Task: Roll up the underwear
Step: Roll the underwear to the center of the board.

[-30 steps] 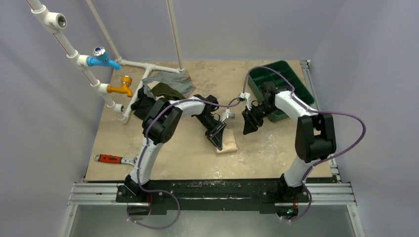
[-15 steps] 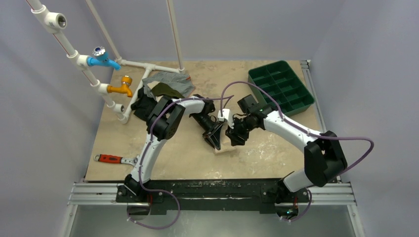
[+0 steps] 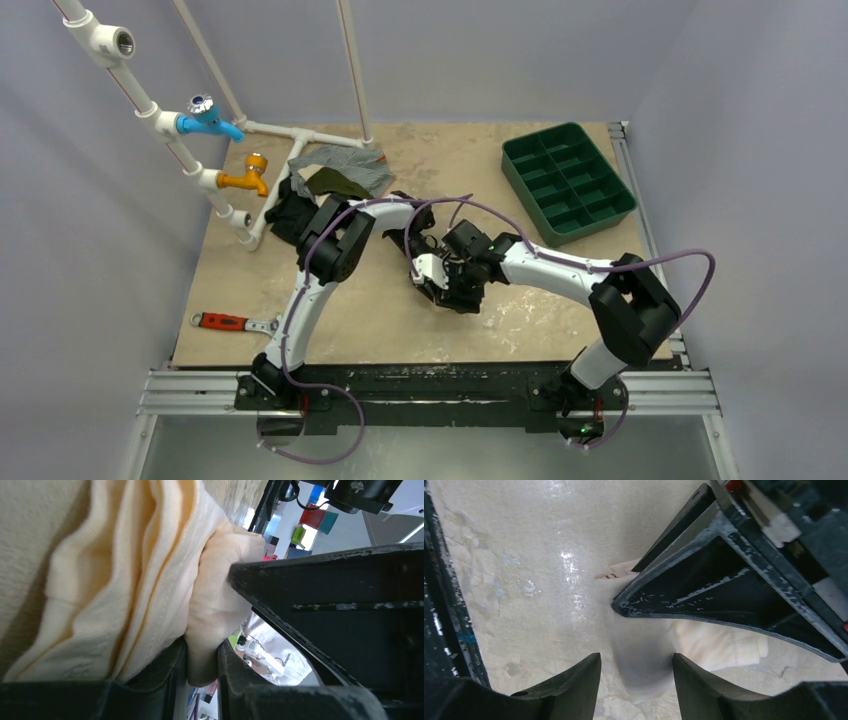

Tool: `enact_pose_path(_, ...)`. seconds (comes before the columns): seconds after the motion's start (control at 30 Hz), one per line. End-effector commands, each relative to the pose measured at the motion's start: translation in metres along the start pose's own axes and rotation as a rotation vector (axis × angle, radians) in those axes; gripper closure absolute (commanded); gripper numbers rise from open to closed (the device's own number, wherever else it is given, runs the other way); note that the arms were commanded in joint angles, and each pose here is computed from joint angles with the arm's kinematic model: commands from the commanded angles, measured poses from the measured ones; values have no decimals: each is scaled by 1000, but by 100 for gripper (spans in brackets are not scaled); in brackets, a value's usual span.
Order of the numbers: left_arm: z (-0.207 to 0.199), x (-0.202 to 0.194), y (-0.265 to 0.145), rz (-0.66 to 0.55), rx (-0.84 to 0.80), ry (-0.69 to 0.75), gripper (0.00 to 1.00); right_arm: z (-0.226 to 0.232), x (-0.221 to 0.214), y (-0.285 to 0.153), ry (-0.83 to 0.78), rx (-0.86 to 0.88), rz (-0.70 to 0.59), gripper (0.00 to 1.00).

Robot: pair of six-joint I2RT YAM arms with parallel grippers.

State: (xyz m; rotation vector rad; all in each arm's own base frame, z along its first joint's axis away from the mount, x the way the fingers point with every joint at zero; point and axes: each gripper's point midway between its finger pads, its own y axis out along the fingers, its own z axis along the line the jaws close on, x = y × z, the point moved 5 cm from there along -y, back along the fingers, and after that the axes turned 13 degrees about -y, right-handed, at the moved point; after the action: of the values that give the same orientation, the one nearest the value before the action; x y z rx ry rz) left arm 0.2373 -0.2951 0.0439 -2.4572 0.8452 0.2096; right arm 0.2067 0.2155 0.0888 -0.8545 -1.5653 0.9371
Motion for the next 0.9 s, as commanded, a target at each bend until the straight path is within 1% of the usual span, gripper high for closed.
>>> enact_pose_path(0.0, 52, 7, 6, 10, 214, 12, 100, -6, 0, 10, -62, -75, 57, 46)
enact_pose_path(0.23, 52, 7, 7, 16, 208, 8, 100, 3, -1, 32, -85, -46, 75, 54)
enact_pose_path(0.3, 52, 7, 7, 15, 204, 10, 100, 5, -2, 36, -90, -30, 85, 58)
enact_pose_path(0.37, 52, 7, 7, 17, 202, 9, 100, 7, -3, 40, -92, -9, 94, 66)
enact_pose_path(0.47, 50, 8, 6, 12, 201, 10, 99, 12, -6, 45, -92, 38, 104, 80)
enact_pose_path(0.57, 46, 9, 1, -1, 203, 17, 86, 20, -9, 49, -79, 95, 112, 94)
enact_pose_path(0.6, 44, 8, 0, -4, 204, 21, 80, 22, -10, 50, -74, 114, 116, 98)
enact_pose_path(0.63, 42, 8, -2, -9, 207, 27, 76, 25, -12, 52, -67, 135, 119, 100)
enact_pose_path(0.67, 40, 8, -5, -15, 209, 32, 72, 28, -13, 53, -62, 151, 121, 100)
enact_pose_path(0.73, 36, 6, -10, -28, 212, 45, 61, 34, -14, 54, -47, 184, 116, 100)
enact_pose_path(0.77, 34, 6, -13, -35, 216, 52, 58, 36, -13, 55, -36, 202, 111, 100)
enact_pose_path(0.87, 28, 5, -21, -55, 226, 67, 55, 42, -15, 56, -9, 238, 119, 100)
